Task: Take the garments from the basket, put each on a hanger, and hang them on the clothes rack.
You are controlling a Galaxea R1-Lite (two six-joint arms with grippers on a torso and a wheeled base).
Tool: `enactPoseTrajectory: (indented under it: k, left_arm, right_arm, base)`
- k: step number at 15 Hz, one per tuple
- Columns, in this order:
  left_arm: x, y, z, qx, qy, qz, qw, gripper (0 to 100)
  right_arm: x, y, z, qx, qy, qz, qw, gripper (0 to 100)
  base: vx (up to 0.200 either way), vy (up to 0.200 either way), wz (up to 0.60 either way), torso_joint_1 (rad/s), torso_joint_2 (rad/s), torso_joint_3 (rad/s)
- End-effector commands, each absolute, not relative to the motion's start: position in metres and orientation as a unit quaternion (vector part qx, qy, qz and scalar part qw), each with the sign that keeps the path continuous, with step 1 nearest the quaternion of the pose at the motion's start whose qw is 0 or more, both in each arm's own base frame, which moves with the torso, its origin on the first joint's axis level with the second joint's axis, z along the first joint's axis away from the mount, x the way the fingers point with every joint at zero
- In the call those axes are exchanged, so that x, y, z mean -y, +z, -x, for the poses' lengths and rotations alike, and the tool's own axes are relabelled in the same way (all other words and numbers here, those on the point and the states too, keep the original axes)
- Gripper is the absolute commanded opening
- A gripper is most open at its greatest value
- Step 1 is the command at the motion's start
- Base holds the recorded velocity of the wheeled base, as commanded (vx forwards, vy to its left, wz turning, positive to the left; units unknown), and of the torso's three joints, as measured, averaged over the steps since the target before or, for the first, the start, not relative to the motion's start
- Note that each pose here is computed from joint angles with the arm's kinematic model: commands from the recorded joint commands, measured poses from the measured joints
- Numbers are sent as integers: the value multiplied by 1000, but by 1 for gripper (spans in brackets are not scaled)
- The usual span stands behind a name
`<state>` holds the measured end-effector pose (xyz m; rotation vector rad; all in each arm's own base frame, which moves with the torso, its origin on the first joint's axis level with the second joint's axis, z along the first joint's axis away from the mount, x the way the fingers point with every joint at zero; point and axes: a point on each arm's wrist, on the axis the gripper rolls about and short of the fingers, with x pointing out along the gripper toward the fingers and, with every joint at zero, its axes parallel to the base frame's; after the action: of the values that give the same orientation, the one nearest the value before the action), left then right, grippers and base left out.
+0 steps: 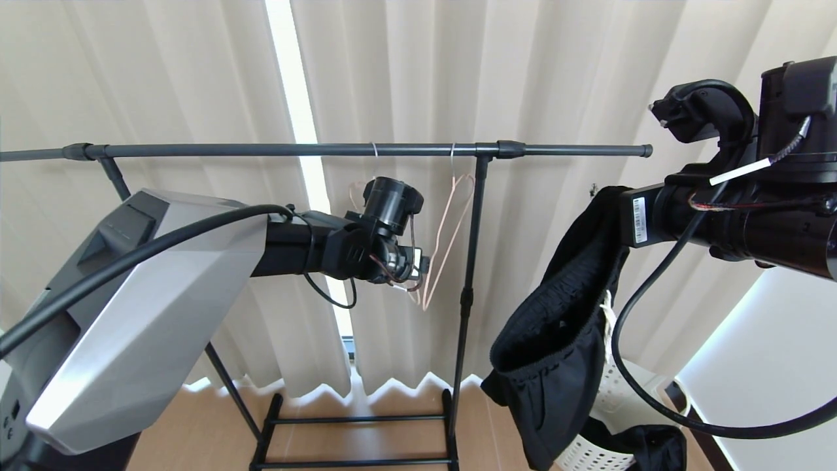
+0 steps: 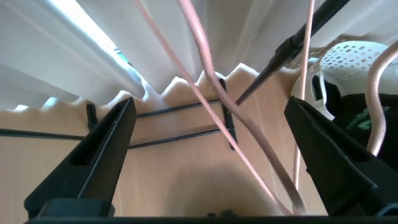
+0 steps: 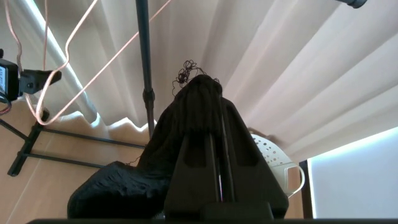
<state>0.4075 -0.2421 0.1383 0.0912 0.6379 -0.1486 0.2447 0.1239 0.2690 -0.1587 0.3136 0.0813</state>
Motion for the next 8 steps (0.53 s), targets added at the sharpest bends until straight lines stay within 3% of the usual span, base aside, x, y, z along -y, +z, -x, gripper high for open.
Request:
enactPoseTrajectory:
  k: [1, 8]
  left_arm:
    - [228, 154, -405, -304, -59, -39, 950, 100]
    - [216, 160, -423, -285, -45, -32, 957, 100]
  right_arm:
    - [-124, 268, -246, -157, 40, 80, 984, 0]
    - [-125, 268, -245, -158, 41, 80, 983, 0]
  base:
    - [0, 0, 0, 0, 0, 0]
    - [0, 0, 0, 0, 0, 0]
